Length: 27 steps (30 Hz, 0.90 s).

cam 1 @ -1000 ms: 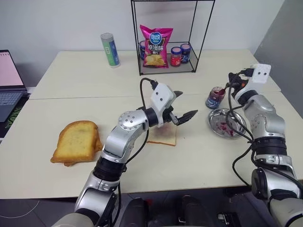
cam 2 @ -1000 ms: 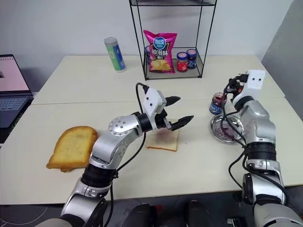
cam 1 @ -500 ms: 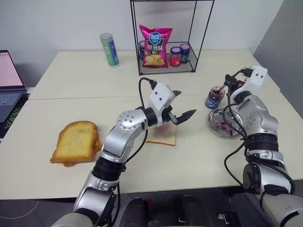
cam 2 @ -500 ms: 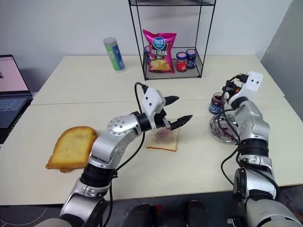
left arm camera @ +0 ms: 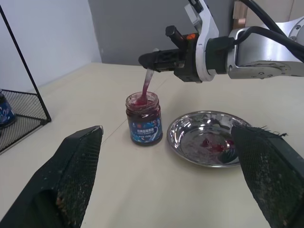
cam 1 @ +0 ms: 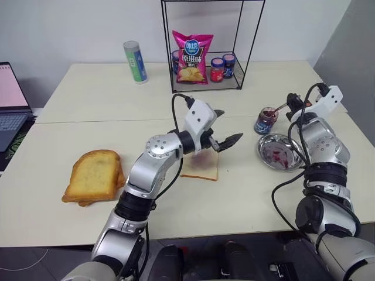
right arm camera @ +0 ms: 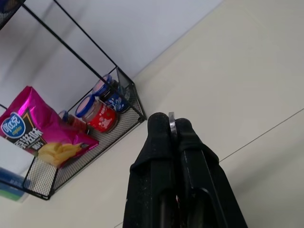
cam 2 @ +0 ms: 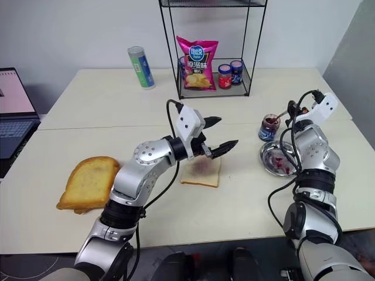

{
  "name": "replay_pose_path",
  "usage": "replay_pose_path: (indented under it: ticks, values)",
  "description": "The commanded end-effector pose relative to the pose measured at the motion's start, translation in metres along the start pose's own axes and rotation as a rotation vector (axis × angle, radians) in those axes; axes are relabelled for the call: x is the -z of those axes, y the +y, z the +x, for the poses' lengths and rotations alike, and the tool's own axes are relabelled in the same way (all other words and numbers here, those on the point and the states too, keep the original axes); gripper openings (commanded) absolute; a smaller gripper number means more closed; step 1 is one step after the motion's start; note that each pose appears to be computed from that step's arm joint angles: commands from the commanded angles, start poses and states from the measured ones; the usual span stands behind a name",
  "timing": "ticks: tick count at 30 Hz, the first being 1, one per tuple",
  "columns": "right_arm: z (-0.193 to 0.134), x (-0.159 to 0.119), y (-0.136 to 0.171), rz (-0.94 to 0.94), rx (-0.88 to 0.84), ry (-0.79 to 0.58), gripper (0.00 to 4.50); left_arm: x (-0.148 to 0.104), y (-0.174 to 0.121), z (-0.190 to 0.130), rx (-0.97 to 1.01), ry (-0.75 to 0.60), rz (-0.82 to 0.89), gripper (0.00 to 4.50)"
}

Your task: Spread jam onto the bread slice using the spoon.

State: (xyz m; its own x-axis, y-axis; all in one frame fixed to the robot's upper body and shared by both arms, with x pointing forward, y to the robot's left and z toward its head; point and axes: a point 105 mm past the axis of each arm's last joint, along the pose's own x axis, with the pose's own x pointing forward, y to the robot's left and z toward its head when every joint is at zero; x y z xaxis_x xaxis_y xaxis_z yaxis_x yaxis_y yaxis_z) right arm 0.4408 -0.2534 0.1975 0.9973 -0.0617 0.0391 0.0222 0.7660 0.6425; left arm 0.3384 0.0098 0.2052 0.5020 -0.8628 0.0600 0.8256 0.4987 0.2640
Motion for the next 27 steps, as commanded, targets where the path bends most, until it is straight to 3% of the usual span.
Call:
replay_pose_path:
  ticks: [1, 27]
  values:
    - [-0.0009, -0.0231, 0.0099, 0.049, -0.022, -0.067, 0.03, -0.0141, 0.0021, 0.0016, -0.002, -0.045, 0.043, 4.5]
    - [-0.0041, -0.0277, 0.0141, 0.212, -0.034, -0.074, 0.03, -0.0141, 0.0001, 0.0002, 0.014, -0.045, 0.052, 4.5]
